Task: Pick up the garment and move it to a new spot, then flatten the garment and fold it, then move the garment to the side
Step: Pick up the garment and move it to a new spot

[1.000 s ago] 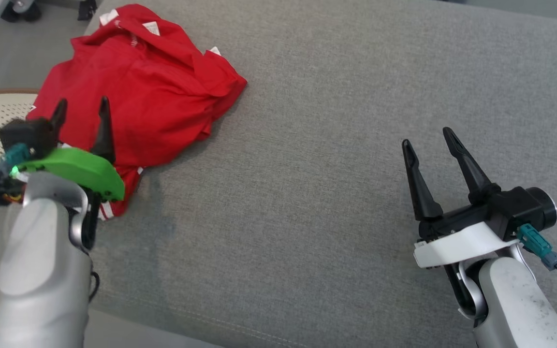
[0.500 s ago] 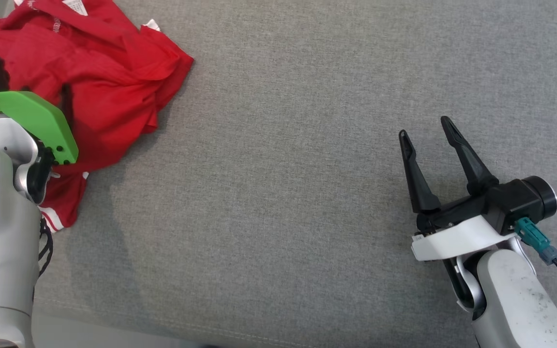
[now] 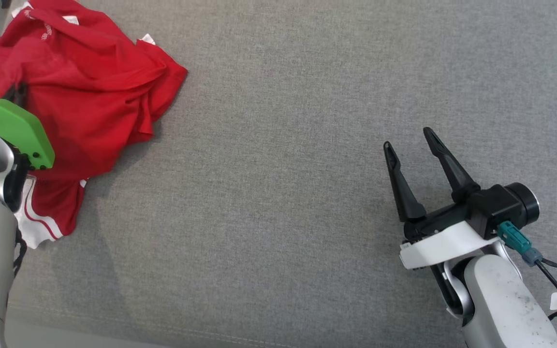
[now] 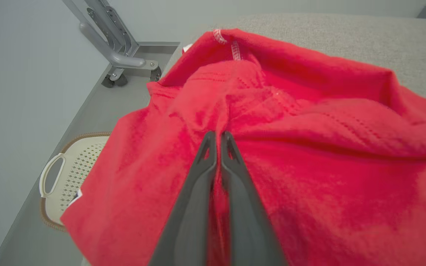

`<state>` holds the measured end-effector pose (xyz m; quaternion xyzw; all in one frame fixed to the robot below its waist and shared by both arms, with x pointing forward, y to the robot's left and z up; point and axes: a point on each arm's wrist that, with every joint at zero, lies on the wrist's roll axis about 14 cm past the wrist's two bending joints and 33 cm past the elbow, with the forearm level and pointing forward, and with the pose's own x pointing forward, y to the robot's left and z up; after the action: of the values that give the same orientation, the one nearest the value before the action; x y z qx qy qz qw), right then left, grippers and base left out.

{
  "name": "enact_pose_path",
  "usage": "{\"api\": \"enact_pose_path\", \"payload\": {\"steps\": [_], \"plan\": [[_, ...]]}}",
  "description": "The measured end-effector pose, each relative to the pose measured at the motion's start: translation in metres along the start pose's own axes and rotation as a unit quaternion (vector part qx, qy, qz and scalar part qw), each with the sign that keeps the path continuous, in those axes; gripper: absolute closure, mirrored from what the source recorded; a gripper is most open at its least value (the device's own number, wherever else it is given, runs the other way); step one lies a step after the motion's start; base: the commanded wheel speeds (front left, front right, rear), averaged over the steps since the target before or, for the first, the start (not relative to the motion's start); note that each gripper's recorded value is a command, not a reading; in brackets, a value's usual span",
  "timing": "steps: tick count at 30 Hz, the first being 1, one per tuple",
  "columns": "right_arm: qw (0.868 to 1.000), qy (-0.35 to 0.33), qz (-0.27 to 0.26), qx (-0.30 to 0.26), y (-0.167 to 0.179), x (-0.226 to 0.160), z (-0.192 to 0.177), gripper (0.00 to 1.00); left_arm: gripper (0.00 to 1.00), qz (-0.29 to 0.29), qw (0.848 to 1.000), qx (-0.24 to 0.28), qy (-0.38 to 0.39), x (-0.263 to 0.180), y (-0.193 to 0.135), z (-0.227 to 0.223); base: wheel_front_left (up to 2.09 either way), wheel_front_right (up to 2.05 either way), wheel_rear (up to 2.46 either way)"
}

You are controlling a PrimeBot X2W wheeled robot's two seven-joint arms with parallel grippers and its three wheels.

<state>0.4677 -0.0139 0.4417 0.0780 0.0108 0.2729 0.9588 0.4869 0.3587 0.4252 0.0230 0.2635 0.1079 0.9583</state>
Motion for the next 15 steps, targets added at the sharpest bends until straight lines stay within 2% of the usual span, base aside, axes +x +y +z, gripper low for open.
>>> {"api": "enact_pose_path", "payload": {"steps": [5, 8, 10, 15], "plan": [[1.0, -0.011, 0.001, -0.001, 0.007, -0.004, 0.013, 0.0, 1.0, 0.004, 0.996, 0.0, -0.091, -0.014, 0.009, 0.043, 0.0, 0.0, 0.0], [1.0, -0.017, 0.001, 0.001, 0.013, -0.009, 0.021, 0.0, 1.0, 0.004, 0.985, -0.002, -0.17, -0.03, 0.012, 0.081, 0.0, 0.0, 0.0], [1.0, -0.025, 0.0, 0.0, 0.016, -0.011, 0.029, 0.0, 1.0, 0.002, 0.974, -0.005, -0.227, -0.044, 0.014, 0.109, 0.0, 0.0, 0.0], [0.999, -0.041, -0.003, -0.004, 0.022, -0.02, 0.047, 0.0, 1.0, -0.021, 0.933, -0.007, -0.36, -0.091, 0.004, 0.182, 0.0, 0.0, 0.0]]}}
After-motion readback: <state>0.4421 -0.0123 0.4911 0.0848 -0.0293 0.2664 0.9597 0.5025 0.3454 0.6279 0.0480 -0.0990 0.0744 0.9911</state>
